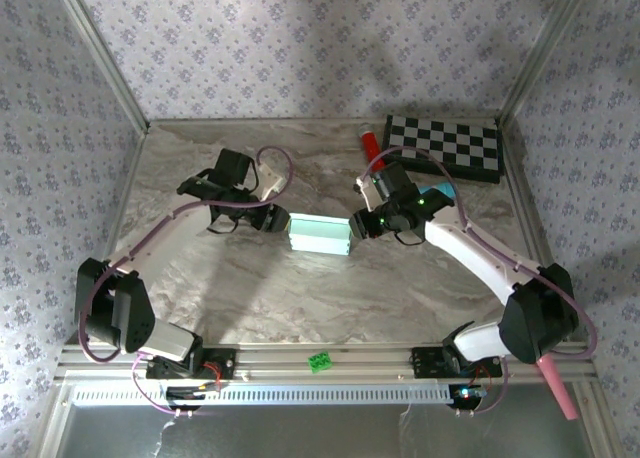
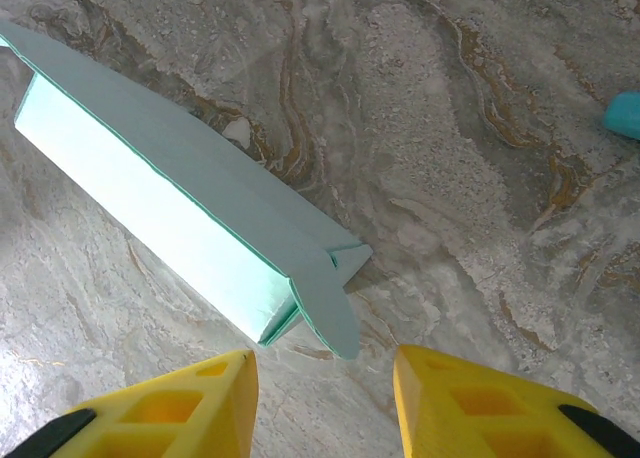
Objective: Fold the paper box
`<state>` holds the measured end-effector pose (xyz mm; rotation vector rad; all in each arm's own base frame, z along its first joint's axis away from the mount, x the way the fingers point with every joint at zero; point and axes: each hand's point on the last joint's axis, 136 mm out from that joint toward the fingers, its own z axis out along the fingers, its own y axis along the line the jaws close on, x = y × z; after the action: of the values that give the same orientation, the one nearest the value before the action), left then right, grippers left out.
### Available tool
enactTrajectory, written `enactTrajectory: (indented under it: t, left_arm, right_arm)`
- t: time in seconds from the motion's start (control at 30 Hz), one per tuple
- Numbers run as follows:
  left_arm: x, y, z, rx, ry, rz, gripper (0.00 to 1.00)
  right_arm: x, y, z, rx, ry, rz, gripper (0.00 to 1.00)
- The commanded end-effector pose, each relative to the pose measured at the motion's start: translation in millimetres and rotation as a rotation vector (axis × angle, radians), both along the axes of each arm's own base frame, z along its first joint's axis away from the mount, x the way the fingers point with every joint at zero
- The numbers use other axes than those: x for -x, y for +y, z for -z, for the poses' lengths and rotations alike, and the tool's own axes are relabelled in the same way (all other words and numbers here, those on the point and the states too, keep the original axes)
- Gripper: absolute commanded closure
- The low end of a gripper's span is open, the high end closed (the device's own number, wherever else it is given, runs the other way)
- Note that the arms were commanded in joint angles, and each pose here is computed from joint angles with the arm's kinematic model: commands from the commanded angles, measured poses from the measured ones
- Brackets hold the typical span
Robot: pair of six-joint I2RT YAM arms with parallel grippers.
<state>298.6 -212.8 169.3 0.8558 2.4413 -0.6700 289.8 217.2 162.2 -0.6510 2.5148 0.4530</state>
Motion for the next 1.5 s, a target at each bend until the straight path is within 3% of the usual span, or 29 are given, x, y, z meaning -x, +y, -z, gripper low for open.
enactTrajectory:
  t: [0.0, 0.67, 1.47]
  left_arm:
    - [7.0, -1.7, -8.5, 0.039, 0.001, 0.014, 0.47]
    - [-6.0, -10.9, 9.5, 0.072, 0.029, -0.013, 0.48]
    - [-4.6, -14.7, 20.6, 0.092, 0.078, -0.031, 0.6]
  right_arm:
    - [2.4, 6.5, 4.4, -0.008, 0.015, -0.031, 0.58]
    - [-4.1, 5.9, 17.0, 0.004, 0.019, 0.0, 0.61]
    - [-0.8, -1.3, 29.1, 0.042, 0.054, 0.026, 0.68]
